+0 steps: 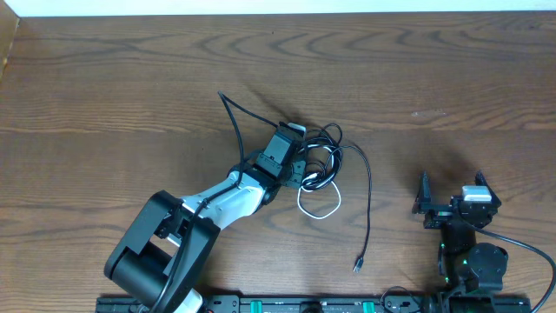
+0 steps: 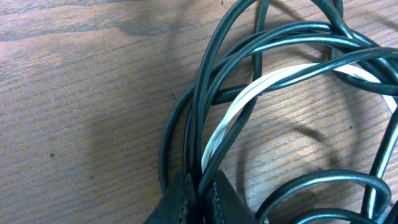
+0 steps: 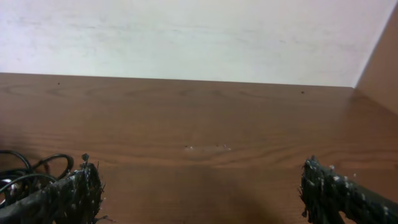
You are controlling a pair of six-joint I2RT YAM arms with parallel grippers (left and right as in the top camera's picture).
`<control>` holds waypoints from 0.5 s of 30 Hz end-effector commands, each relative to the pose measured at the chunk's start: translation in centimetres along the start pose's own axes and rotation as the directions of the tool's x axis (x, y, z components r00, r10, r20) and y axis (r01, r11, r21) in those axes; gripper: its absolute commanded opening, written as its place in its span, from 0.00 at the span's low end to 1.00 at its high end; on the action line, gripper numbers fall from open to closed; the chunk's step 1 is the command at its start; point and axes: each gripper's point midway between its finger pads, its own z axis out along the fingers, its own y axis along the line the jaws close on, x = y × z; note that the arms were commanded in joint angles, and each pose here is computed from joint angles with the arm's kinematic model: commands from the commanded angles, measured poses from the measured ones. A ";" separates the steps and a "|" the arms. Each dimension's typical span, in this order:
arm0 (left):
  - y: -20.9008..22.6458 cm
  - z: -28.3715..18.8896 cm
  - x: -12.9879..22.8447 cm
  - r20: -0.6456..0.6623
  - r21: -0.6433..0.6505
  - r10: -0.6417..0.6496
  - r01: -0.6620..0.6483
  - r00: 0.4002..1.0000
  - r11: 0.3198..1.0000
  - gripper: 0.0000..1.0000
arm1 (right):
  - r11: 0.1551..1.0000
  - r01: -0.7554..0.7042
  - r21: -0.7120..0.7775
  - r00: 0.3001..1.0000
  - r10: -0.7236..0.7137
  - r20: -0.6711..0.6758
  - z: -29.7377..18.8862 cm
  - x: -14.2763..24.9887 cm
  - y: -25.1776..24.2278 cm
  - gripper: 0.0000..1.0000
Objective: Untangle cables
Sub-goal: 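Lower the left gripper and close it on the cable bundle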
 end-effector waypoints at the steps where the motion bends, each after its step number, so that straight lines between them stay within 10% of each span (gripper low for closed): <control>1: 0.1 0.4 -0.2 -0.005 -0.008 0.004 -0.004 1.000 1.000 0.08 | 1.000 -0.010 0.018 1.000 0.010 0.001 0.0 0.0 -0.4 0.99; 15: -0.5 -2.5 -3.1 0.098 0.009 0.030 -0.031 0.995 0.999 0.07 | 1.000 -0.010 0.018 1.000 0.010 0.001 0.0 0.0 -0.4 0.99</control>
